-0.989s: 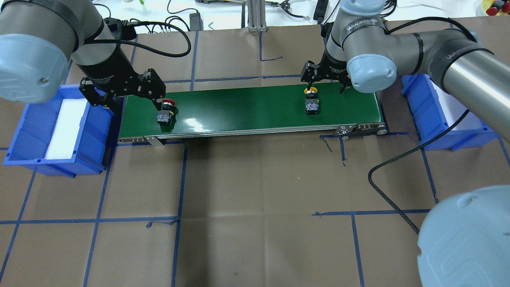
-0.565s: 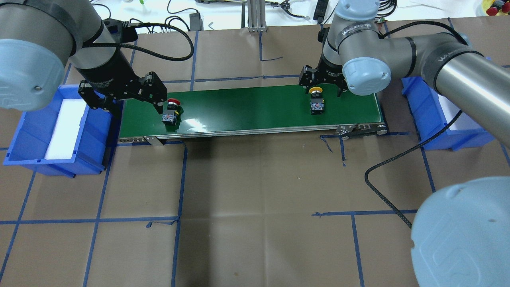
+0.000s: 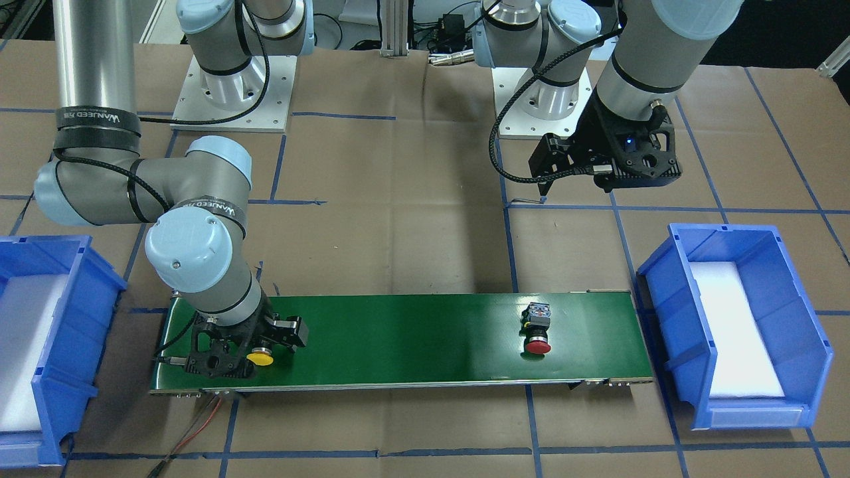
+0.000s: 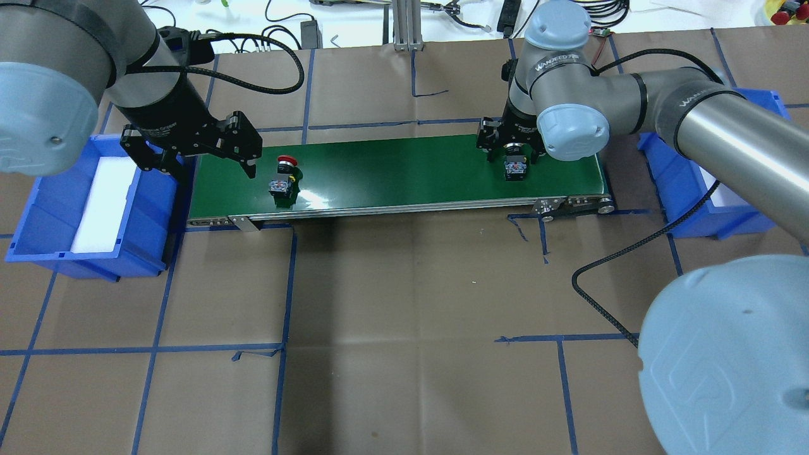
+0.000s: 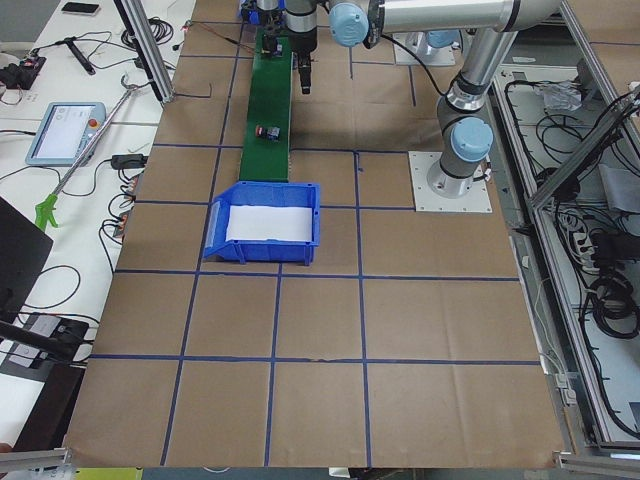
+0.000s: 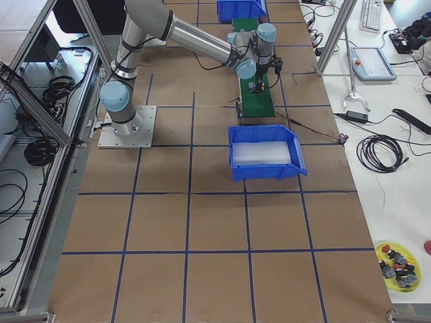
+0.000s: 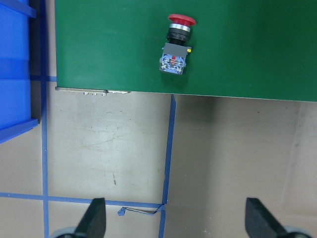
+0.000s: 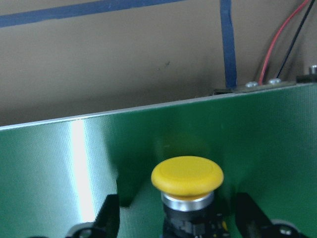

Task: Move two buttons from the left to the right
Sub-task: 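Lower the right gripper onto the yellow button and grasp it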

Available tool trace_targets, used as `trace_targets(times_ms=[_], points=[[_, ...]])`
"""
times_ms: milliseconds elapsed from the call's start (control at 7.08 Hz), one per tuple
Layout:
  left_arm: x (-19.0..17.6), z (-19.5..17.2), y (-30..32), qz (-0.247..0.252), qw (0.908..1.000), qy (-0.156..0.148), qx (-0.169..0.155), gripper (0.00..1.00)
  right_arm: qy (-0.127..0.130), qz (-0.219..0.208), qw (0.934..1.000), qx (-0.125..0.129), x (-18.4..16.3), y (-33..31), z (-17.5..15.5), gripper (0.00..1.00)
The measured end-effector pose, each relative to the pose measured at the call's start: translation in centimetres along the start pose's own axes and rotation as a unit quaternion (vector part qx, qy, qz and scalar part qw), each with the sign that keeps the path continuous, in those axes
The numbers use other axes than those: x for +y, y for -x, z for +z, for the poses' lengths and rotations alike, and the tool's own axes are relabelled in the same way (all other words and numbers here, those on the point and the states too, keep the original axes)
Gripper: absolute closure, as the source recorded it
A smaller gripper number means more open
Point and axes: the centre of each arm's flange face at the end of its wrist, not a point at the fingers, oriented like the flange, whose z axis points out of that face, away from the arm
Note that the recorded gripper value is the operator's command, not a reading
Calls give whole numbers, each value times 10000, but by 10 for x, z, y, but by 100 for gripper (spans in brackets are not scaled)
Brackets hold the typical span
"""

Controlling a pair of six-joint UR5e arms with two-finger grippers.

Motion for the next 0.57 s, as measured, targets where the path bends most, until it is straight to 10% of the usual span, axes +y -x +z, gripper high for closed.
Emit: trace_targets(times_ms=[565], points=[[-1,-3,0,-1,10000,-79,9,0,-162,-454,9988,30,-6,-5,-26,99]])
